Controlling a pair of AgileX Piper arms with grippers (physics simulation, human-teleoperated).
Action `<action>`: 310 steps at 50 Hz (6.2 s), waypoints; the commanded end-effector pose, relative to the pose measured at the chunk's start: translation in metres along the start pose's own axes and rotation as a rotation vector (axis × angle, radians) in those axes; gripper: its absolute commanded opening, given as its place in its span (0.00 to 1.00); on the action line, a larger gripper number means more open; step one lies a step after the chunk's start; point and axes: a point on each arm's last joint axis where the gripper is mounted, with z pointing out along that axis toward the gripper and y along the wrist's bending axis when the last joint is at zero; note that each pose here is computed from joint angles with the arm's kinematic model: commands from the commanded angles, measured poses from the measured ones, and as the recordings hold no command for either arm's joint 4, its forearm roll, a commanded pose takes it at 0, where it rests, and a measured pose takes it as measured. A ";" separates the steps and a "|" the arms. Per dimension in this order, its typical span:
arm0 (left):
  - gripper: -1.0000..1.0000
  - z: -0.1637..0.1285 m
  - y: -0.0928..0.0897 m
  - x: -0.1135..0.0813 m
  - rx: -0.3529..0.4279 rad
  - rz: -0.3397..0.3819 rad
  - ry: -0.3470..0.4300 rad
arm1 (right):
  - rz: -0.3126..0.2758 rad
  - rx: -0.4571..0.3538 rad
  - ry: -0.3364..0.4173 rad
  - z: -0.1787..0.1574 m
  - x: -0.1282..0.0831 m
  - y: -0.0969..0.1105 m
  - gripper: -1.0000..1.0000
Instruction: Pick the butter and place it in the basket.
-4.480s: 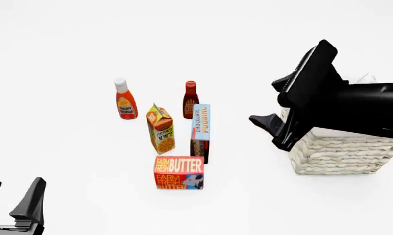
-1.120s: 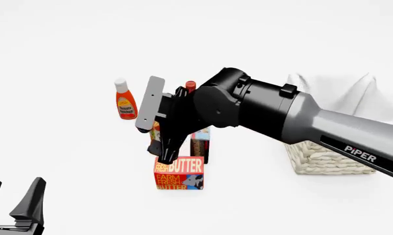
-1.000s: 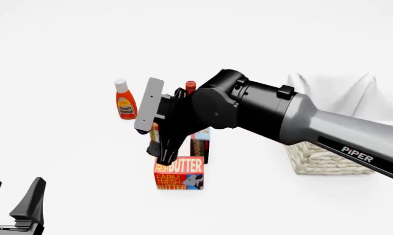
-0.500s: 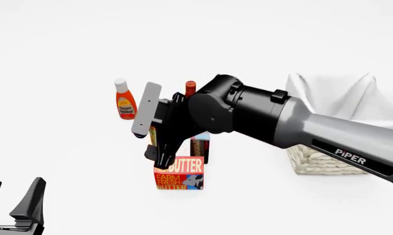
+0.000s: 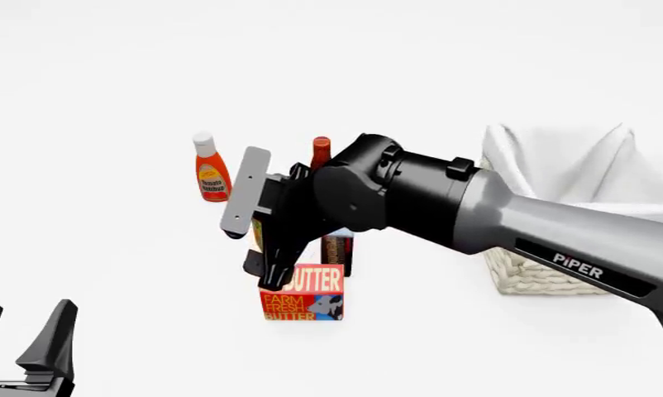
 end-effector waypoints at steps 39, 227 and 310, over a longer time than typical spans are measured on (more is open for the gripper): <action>1.00 0.000 0.000 0.000 0.000 0.000 0.000 | 0.008 -0.009 0.022 0.010 0.005 0.000 1.00; 1.00 0.000 0.000 0.000 0.000 0.000 0.000 | 0.074 -0.084 0.195 0.099 0.048 0.001 1.00; 1.00 0.000 0.000 0.000 0.000 0.000 0.000 | 0.104 -0.149 0.319 0.147 0.085 0.012 0.00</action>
